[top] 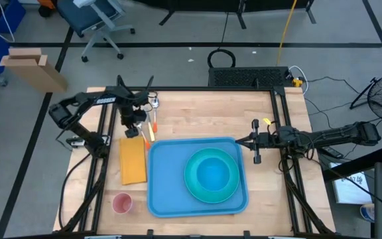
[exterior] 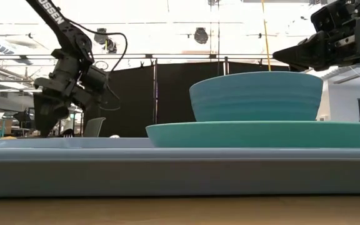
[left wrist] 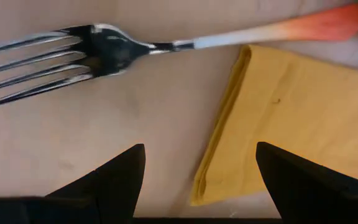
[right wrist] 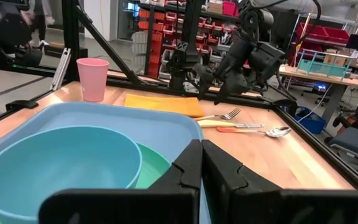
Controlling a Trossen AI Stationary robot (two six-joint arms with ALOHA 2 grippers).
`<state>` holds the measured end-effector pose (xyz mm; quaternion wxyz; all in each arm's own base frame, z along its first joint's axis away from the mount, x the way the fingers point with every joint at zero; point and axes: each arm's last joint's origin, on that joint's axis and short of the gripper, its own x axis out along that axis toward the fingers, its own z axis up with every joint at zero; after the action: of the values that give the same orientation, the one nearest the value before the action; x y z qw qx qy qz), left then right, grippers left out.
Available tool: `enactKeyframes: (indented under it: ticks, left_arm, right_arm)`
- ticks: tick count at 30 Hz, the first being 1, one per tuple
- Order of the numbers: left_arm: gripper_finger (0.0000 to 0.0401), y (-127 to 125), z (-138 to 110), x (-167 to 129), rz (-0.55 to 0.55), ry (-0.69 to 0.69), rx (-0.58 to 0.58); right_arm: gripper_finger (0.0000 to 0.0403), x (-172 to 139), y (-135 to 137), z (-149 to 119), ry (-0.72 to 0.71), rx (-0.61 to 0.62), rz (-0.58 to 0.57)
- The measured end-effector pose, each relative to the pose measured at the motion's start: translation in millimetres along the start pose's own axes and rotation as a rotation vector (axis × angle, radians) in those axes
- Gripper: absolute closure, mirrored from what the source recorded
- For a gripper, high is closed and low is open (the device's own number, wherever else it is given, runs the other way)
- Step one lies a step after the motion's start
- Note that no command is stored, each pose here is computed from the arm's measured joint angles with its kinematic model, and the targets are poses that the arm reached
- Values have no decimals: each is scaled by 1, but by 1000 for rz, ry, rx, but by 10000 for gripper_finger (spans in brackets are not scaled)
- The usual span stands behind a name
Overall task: Set up tray
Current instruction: Put the yellow napkin on the blue serving tray to the left of the light green plate
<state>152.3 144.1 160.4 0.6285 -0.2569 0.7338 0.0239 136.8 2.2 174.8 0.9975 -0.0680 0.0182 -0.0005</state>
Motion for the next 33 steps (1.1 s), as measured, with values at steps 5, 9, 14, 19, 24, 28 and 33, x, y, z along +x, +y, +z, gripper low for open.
enactKeyframes:
  ticks: [5, 9, 14, 19, 24, 28, 33]
  left_arm:
    - [89, 0, -2, 11, 3, 19, 2]
    - [89, -2, 1, 14, 1, 34, 16]
    - [89, -4, 6, 21, -22, 94, 12]
    - [89, -3, 13, 26, -38, 131, 8]
    - [89, -3, 18, 30, 4, 129, 48]
    - [90, -1, 20, 30, 15, 105, 57]
    - [122, -2, 23, 34, -3, 106, 58]
  right_arm:
    - [403, 0, 0, -1, 14, 0, 2]
    - [403, 0, 0, -2, 24, 0, 3]
    - [403, 0, 0, -2, 23, 0, 3]
    - [403, 0, 0, -2, 17, -2, 2]
    - [403, 0, 0, 0, 0, -11, 0]
    - [403, 0, 0, 0, 0, -28, 0]
    - [403, 0, 0, 0, 0, -30, 0]
